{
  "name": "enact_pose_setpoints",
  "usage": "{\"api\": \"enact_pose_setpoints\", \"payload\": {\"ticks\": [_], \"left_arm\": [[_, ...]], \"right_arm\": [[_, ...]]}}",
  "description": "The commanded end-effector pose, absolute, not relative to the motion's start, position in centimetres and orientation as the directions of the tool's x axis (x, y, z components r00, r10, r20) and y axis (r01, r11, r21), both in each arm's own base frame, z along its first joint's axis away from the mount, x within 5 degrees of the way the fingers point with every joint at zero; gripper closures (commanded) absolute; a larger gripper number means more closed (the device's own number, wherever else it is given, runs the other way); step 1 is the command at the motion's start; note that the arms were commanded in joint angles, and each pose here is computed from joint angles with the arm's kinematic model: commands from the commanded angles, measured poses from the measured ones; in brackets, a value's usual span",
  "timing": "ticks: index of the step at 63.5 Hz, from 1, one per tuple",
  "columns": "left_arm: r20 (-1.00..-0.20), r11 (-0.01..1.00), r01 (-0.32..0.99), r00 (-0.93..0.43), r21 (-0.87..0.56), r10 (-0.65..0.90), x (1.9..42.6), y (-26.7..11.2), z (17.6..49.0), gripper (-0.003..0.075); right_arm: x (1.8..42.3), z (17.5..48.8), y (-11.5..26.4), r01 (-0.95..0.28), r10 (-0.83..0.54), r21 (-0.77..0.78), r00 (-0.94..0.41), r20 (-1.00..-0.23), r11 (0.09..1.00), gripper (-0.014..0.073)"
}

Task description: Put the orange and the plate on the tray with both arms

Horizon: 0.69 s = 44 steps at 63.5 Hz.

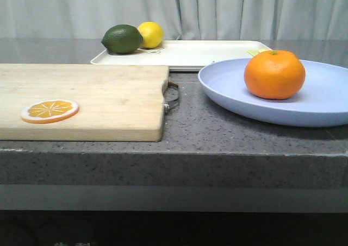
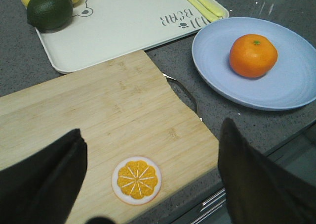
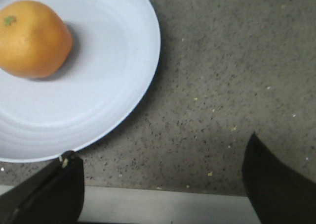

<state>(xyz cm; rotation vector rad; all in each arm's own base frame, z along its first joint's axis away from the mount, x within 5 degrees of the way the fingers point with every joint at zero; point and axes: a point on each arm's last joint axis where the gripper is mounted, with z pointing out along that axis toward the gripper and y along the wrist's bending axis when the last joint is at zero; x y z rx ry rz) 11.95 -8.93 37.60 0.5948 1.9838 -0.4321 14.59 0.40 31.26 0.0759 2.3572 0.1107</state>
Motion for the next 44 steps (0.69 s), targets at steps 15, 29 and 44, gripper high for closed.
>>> {"api": "enact_pose_setpoints", "payload": {"ticks": [15,29,44], "left_arm": [[-0.936,0.820,0.571,-0.308,-0.039,0.169,11.0,-8.0,38.6,0.0194],[-0.937,0.822,0.569,-0.301,-0.030,0.175,11.1,-8.0,38.7,0.0194],[-0.938,0.822,0.569,-0.300,-0.030,0.174,11.1,-8.0,38.7,0.0194]], "right_arm": [[20.0,35.0,-1.5,0.102,0.147,0.109,-0.788,-0.598,0.989,-0.0058],[21.6,33.7,-2.9,0.095,0.288,0.365,-0.802,-0.523,0.926,-0.0058],[22.1,30.5,-3.4,0.152,0.464,0.542,-0.730,-0.502,0.826,-0.0058]]}}
